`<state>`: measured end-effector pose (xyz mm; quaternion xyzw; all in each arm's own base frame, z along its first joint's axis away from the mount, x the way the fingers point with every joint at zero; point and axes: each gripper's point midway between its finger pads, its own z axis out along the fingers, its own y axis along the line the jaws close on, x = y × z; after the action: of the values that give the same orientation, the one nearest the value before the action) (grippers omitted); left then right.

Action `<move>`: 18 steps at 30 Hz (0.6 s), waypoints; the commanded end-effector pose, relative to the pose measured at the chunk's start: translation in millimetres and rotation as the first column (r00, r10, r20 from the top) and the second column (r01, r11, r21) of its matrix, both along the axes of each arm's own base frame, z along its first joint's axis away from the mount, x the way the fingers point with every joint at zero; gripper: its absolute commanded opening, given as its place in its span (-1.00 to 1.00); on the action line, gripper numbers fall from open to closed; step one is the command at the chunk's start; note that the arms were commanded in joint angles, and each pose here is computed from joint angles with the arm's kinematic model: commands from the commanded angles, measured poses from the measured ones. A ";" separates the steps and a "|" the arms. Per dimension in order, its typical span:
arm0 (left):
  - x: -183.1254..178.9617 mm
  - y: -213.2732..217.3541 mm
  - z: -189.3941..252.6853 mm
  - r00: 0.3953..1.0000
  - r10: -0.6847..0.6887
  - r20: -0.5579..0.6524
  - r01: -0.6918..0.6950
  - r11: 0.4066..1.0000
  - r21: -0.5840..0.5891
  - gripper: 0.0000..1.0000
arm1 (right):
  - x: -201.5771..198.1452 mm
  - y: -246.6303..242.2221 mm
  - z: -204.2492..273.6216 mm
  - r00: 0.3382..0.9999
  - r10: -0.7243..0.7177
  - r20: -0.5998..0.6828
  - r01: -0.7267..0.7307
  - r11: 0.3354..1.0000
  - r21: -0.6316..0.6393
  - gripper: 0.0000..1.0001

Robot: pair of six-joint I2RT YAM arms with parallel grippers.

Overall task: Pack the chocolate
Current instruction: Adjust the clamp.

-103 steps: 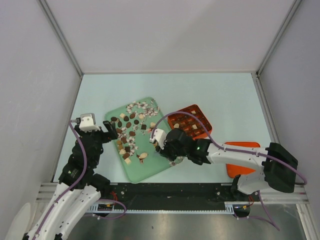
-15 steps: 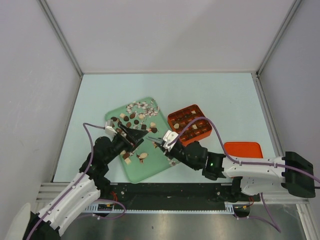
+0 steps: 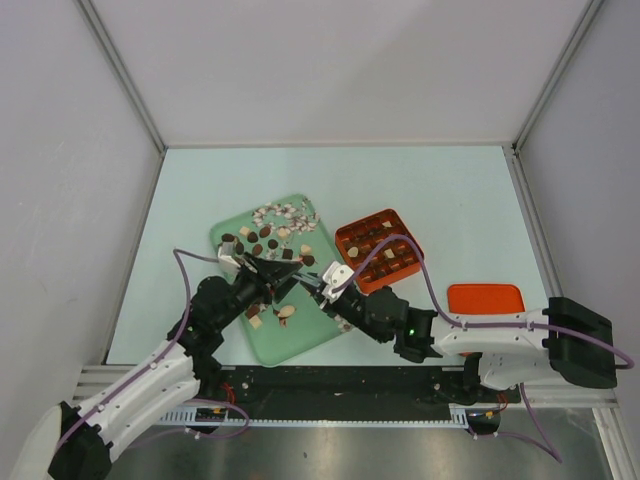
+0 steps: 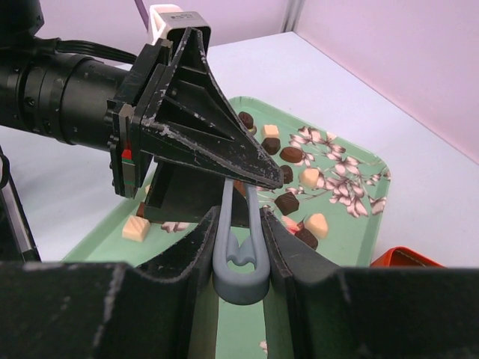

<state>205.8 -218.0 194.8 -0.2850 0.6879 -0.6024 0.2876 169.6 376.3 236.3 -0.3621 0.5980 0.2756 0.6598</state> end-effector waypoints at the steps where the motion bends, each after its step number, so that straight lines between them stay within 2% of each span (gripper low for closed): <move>1: -0.7 1.8 17.9 1.000 0.029 0.011 -0.028 0.995 -0.101 0.05 | 0.6 2.6 11.8 1.000 -0.016 0.005 0.016 0.997 0.082 -0.62; 2: -0.4 3.0 18.3 0.999 0.037 0.002 -0.037 0.993 -0.113 -0.06 | -0.8 2.9 9.4 1.000 -0.013 0.001 0.013 0.997 0.079 -0.63; 7: -1.5 9.0 15.1 0.998 0.066 -0.019 -0.068 0.988 -0.138 -0.36 | -3.1 3.8 4.5 1.000 -0.010 -0.027 0.012 0.995 0.096 -0.62; 10: -1.1 12.5 16.5 0.996 0.084 -0.021 -0.086 0.986 -0.141 -0.49 | -4.3 5.3 1.0 0.999 -0.004 -0.038 0.008 0.995 0.094 -0.61; 18: -0.9 13.3 14.5 0.995 0.092 -0.035 -0.096 0.988 -0.118 -0.80 | -3.9 6.2 -2.7 0.999 -0.010 -0.050 0.014 0.996 0.090 -0.39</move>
<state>205.7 -204.3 204.4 -0.3458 0.6415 -0.6233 0.2834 166.3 380.3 219.8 -0.3527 0.6080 0.2848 0.6517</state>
